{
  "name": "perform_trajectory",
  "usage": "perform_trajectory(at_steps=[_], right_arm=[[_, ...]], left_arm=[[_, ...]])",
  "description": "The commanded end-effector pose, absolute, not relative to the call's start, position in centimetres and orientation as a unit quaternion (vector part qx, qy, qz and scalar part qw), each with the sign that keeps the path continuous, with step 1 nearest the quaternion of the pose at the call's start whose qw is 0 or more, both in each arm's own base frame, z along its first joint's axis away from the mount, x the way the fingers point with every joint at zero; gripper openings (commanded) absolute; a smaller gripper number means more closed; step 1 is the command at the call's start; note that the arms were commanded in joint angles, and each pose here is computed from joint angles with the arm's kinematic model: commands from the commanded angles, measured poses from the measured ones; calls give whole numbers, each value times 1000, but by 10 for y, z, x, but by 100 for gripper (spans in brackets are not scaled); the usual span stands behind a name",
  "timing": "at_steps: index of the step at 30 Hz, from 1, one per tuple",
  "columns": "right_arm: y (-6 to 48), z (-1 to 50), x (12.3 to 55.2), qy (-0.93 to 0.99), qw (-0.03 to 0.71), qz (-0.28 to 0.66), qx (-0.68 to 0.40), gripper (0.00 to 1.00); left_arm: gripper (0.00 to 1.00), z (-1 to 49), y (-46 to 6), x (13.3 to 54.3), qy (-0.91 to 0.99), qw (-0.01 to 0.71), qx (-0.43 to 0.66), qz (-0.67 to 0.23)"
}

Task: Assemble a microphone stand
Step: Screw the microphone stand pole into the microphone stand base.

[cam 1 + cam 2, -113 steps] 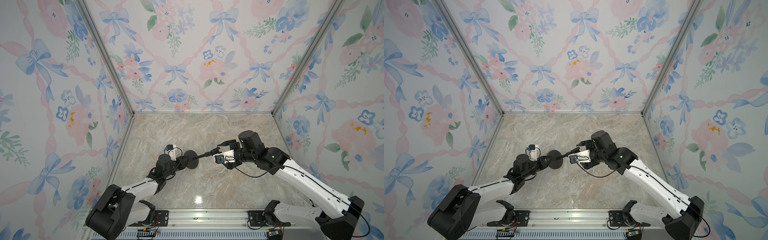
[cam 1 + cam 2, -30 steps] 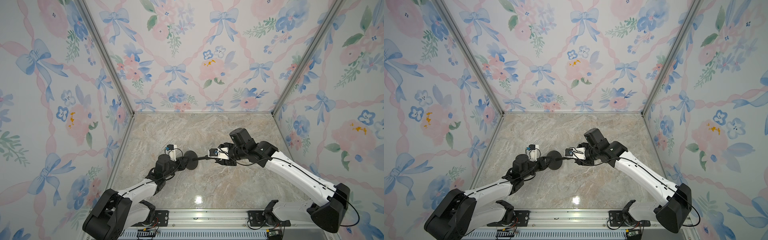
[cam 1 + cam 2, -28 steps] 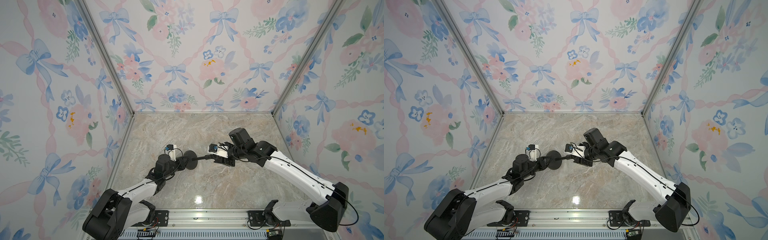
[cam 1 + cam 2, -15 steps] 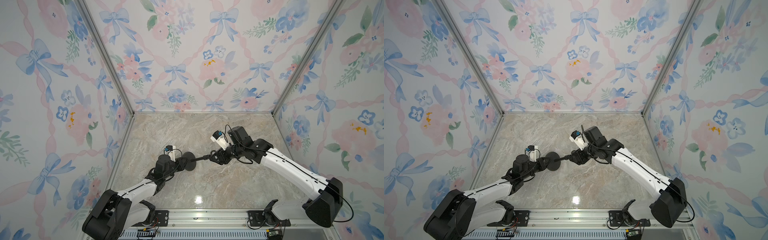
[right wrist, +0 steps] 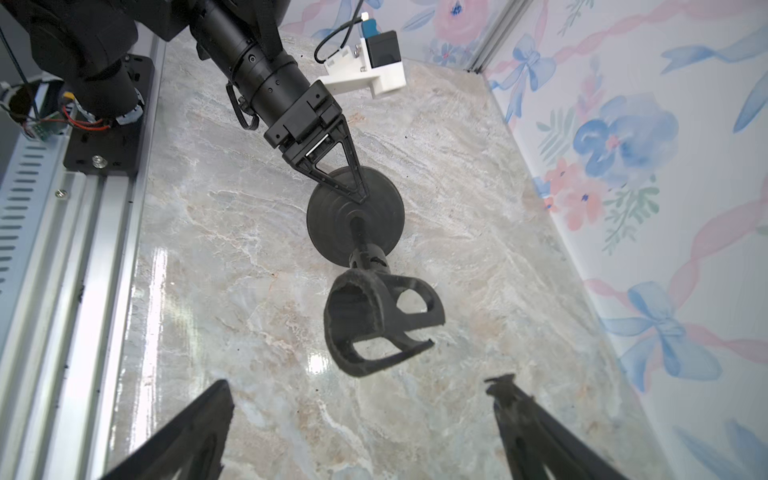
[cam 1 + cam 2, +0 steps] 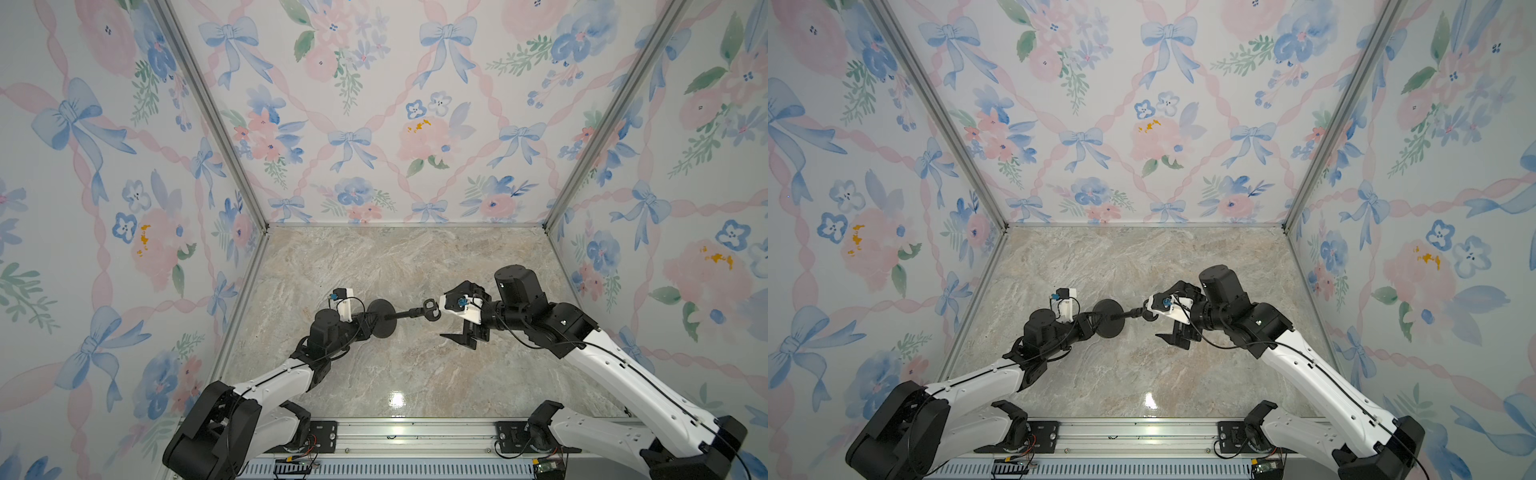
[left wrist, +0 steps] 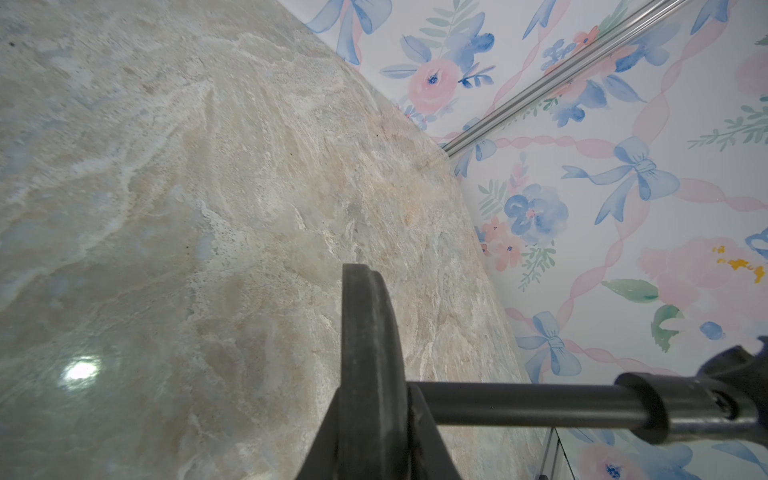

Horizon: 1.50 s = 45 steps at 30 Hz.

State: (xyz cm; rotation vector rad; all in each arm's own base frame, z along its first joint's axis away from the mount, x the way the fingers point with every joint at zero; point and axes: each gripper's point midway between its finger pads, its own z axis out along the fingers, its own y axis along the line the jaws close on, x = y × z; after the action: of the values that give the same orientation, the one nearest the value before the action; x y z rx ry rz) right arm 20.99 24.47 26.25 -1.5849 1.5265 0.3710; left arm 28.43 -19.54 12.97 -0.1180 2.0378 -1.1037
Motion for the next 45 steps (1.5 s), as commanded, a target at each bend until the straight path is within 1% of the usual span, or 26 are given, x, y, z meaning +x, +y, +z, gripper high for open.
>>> perform_trajectory(at_steps=[1,2,4,7,9,10,17,19,22,25,27,30,34,38,41,43,44,45], right_arm=[[253,269,222,506,471,87,-718,99],[252,263,217,486,447,87,-746,99],[253,247,216,440,413,55,-795,99],[262,241,222,400,430,24,-809,99],[266,242,222,398,432,25,-809,100],[267,242,223,405,429,28,-807,98],[274,226,204,412,387,61,-822,79],[274,222,202,418,380,66,-822,76],[273,219,201,439,371,75,-815,62],[272,216,203,471,353,84,-804,51],[272,213,208,503,346,90,-787,45],[275,209,213,546,345,107,-756,39],[282,210,219,592,359,134,-708,29],[293,209,215,634,361,190,-657,27],[302,215,220,703,353,240,-569,25],[308,217,223,744,339,274,-507,17],[312,217,225,762,332,294,-471,11],[316,217,226,779,325,314,-435,10]], left_arm=[[0,164,-208,289,770,432,-15,-469],[0,164,-208,288,770,432,-15,-470],[0,164,-209,287,770,430,-11,-471],[0,164,-211,287,771,428,-10,-472],[0,164,-211,287,770,428,-9,-472],[0,164,-211,287,771,428,-8,-472],[0,161,-214,286,774,420,-6,-474],[0,161,-214,286,774,420,-6,-474],[0,161,-214,286,774,420,-6,-475],[0,161,-214,287,774,420,-7,-474],[0,162,-213,287,773,421,-7,-475],[0,164,-213,287,771,423,-7,-476],[0,165,-213,287,770,424,-7,-476],[0,164,-213,287,771,424,-8,-476],[0,167,-210,287,768,430,-11,-474],[0,169,-208,287,766,437,-16,-471],[0,170,-206,287,765,441,-18,-470],[0,171,-206,287,764,442,-18,-470]])
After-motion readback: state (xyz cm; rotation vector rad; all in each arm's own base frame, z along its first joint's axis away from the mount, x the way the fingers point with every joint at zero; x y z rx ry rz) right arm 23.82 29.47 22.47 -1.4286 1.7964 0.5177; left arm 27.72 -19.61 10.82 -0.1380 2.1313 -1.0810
